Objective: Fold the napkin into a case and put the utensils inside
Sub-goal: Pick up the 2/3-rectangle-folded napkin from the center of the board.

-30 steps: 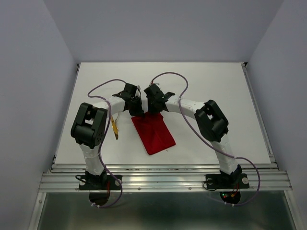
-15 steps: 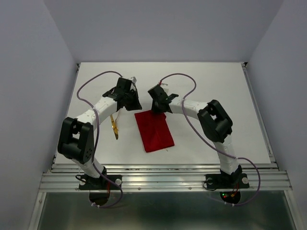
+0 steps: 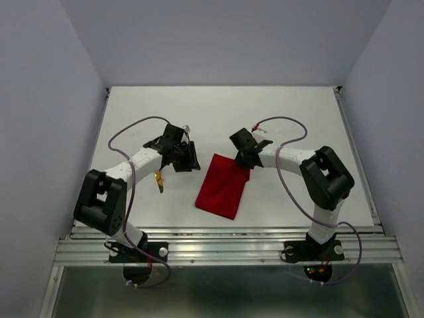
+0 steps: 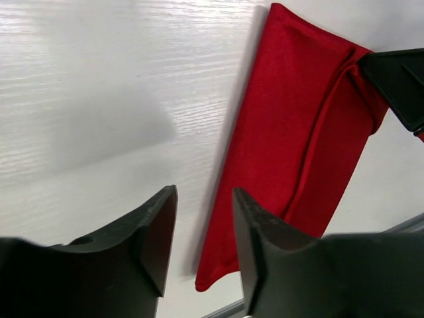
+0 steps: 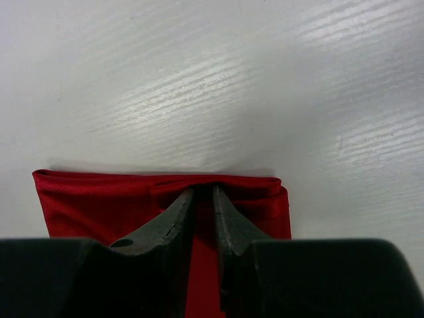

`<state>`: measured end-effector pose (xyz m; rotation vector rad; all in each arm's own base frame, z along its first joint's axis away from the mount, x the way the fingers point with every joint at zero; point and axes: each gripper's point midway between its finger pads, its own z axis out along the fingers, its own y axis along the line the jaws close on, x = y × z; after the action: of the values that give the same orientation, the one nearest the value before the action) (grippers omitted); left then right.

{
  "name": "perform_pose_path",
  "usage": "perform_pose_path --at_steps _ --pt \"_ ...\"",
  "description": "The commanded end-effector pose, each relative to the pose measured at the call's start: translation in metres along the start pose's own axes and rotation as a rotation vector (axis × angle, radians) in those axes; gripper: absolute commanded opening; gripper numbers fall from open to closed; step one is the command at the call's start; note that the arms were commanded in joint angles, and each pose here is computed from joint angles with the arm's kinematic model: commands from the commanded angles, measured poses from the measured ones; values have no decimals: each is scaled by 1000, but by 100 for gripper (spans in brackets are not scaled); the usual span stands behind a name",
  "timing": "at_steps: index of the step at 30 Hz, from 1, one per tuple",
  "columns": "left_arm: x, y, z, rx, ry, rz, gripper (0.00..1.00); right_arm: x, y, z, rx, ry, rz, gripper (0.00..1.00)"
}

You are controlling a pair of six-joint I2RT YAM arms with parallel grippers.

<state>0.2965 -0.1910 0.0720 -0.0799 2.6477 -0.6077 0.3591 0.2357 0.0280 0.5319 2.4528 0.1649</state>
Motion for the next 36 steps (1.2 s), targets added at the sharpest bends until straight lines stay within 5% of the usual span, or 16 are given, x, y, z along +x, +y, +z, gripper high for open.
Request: perform_pose_path --at_steps 1,9,24,28,30,31,36 --pt "6 -23 4 59 5 50 55 24 -29 -6 91 72 1 24" --pt "6 -41 37 43 45 104 61 11 -13 -9 56 48 -8 24" --pt "10 -42 87 -13 101 128 51 13 -11 -9 42 59 -11 25" --pt "14 -43 94 -33 116 134 35 10 -9 -12 32 51 -3 25" --pt "13 -43 96 -41 118 133 5 8 -6 -14 21 49 -7 25" --pt "12 -43 97 -47 116 132 0 6 -4 -16 13 46 -8 26" --pt "3 -50 92 -20 93 167 0 -14 8 -35 -42 3 -42 31"
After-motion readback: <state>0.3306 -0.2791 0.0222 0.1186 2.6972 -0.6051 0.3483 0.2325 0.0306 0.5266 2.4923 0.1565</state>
